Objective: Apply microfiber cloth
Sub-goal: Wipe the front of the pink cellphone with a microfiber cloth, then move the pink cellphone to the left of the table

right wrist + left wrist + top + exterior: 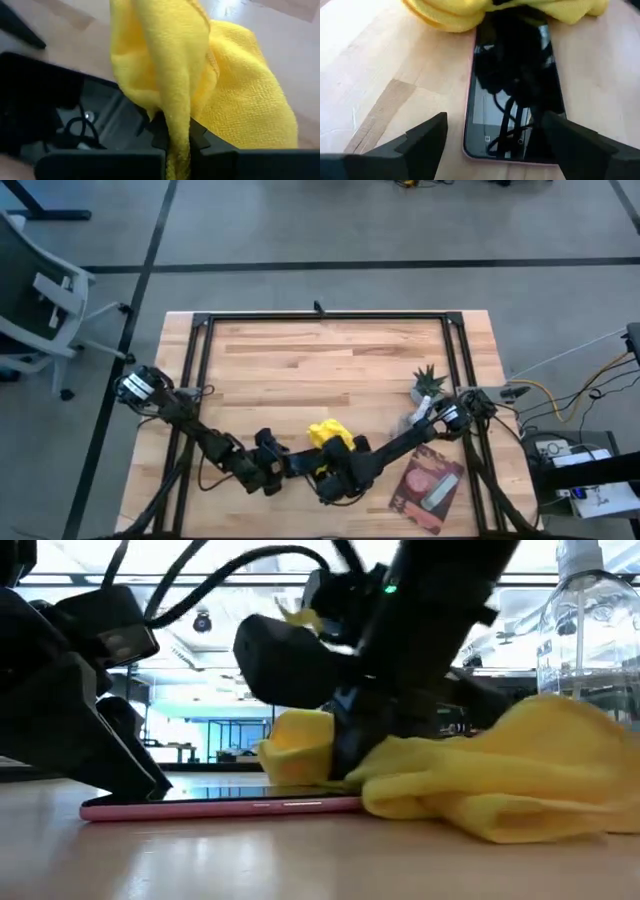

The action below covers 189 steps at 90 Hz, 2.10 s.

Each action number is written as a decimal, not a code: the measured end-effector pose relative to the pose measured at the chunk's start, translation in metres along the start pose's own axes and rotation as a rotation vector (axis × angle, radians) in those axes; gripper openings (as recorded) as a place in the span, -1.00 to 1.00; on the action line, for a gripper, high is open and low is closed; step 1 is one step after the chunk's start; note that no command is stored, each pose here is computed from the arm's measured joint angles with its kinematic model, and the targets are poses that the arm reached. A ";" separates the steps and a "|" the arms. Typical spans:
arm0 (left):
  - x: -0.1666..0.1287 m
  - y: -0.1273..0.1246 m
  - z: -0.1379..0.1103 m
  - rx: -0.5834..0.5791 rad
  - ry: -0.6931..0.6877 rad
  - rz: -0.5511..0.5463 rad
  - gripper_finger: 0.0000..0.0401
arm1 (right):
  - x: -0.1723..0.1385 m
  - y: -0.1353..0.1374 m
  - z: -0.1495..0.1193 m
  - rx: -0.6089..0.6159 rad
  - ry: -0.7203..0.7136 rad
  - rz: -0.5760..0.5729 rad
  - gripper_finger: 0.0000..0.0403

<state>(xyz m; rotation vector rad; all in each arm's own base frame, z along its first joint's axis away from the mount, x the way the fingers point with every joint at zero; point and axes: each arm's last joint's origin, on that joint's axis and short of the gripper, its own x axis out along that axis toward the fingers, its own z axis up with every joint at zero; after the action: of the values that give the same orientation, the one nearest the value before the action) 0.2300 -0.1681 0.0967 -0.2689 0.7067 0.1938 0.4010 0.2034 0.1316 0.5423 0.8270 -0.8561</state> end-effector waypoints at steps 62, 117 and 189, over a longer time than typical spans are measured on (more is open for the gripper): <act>0.000 0.000 0.000 -0.001 0.000 0.001 0.54 | 0.009 0.033 0.005 -0.029 0.056 0.303 -1.00; 0.000 0.002 -0.003 0.016 0.030 0.011 0.55 | -0.029 -0.028 0.019 -0.109 0.119 -0.175 -1.00; 0.000 0.003 -0.003 0.009 0.041 0.008 0.55 | 0.075 -0.103 0.198 -0.533 0.217 -0.268 -0.99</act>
<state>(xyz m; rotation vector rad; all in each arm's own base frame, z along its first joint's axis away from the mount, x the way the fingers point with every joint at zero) 0.2273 -0.1665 0.0937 -0.2623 0.7496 0.1933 0.4265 -0.0265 0.1758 0.0515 1.2957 -0.7834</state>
